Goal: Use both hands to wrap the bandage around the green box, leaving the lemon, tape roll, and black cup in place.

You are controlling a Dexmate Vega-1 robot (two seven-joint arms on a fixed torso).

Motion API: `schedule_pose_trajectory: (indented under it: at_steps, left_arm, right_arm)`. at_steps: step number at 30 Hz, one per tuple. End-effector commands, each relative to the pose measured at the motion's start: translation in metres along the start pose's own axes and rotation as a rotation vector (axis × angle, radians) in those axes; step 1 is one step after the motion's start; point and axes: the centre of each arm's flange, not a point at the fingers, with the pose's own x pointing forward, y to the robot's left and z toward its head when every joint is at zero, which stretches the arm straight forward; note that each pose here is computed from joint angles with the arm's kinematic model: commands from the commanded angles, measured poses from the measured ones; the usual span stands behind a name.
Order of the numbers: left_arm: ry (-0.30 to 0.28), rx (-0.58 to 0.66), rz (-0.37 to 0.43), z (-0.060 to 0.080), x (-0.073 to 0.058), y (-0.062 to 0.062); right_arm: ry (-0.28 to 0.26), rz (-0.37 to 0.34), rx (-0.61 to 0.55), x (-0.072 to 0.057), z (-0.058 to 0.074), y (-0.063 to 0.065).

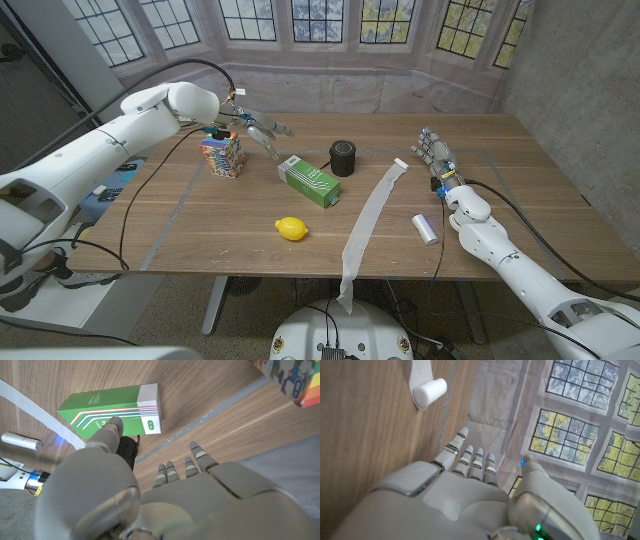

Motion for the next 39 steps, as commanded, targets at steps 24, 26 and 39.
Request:
schedule_pose_trajectory:
  at_steps: [24, 26, 39]
  left_arm:
    - [0.024, 0.286, -0.035, 0.019, 0.02, -0.008]
    - [0.024, 0.295, -0.041, 0.019, 0.023, -0.009]
    - [0.018, 0.34, -0.045, 0.02, 0.038, -0.014]
  right_arm:
    - [-0.001, -0.043, 0.043, -0.018, -0.015, -0.002]
    - [-0.001, -0.043, 0.041, -0.019, -0.015, -0.002]
    - [0.0, -0.046, 0.04, -0.02, -0.015, -0.004]
